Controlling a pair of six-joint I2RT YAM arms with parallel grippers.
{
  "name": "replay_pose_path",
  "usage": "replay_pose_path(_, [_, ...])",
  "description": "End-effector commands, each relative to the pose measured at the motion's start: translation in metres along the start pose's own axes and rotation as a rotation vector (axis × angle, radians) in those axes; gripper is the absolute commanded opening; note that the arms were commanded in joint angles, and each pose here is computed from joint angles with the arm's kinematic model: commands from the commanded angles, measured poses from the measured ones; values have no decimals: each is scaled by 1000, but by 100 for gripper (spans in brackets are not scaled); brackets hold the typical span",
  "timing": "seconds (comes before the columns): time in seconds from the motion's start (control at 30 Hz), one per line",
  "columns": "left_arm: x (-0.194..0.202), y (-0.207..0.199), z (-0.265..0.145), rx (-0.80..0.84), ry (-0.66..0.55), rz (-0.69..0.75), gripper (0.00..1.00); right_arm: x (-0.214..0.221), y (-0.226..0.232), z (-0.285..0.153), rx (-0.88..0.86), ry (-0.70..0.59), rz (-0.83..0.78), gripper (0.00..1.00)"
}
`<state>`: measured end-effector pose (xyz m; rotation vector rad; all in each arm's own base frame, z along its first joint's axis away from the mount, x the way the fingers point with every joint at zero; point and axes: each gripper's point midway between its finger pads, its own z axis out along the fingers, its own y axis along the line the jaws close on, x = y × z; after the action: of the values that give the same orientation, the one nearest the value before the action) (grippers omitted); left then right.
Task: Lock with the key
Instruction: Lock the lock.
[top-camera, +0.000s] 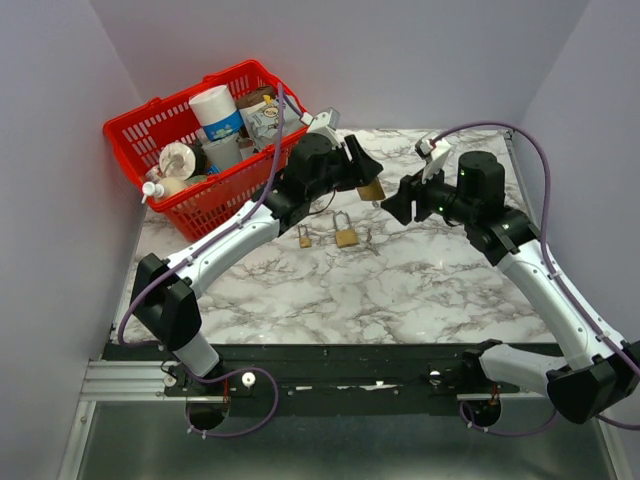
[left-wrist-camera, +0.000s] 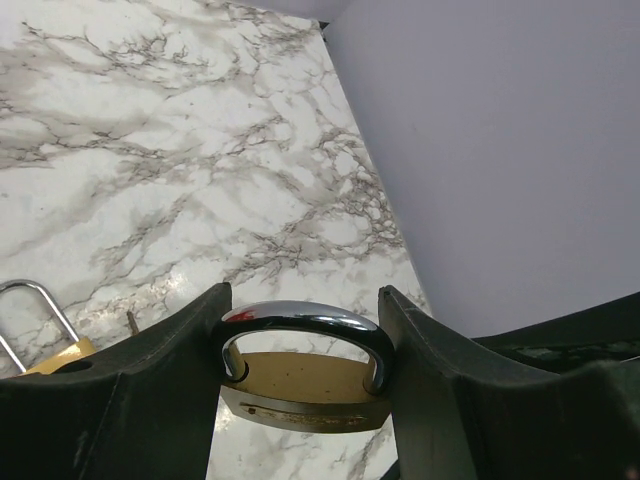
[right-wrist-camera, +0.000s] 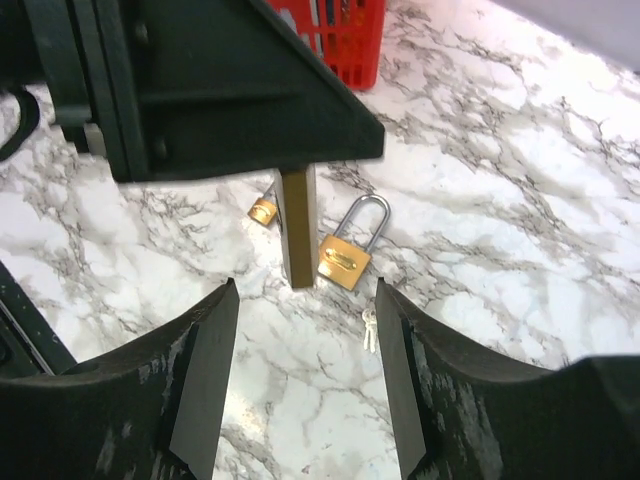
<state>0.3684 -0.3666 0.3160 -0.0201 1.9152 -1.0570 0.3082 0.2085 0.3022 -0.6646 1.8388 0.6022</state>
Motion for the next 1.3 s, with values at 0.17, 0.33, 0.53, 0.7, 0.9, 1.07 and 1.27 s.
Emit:
replay_pose_path(0.17, [-32,-44,-12,154,-80,-106,0,12,17,-3,-127,-30,-28,52])
replay_pose_path(0.33, [-33,-47,-14,166,-77,-138,0,9,11,4,-109,-56,-54,47])
replay_pose_path(0.53, [-33,-49,-15,172,-69,-177,0,9,4,10,-80,-74,-78,35])
replay_pose_path(0.7, [-33,-50,-14,178,-69,-190,0,13,2,14,-82,-60,-85,33])
replay_pose_path(0.9, [-33,-50,-11,176,-68,-196,0,20,2,15,-87,-46,-95,35])
replay_pose_path(1.07, [-32,-49,-9,171,-65,-206,0,21,0,15,-74,-44,-102,25])
replay_pose_path(1.27, [-32,-48,-7,168,-63,-214,0,25,-4,16,-60,-32,-103,1])
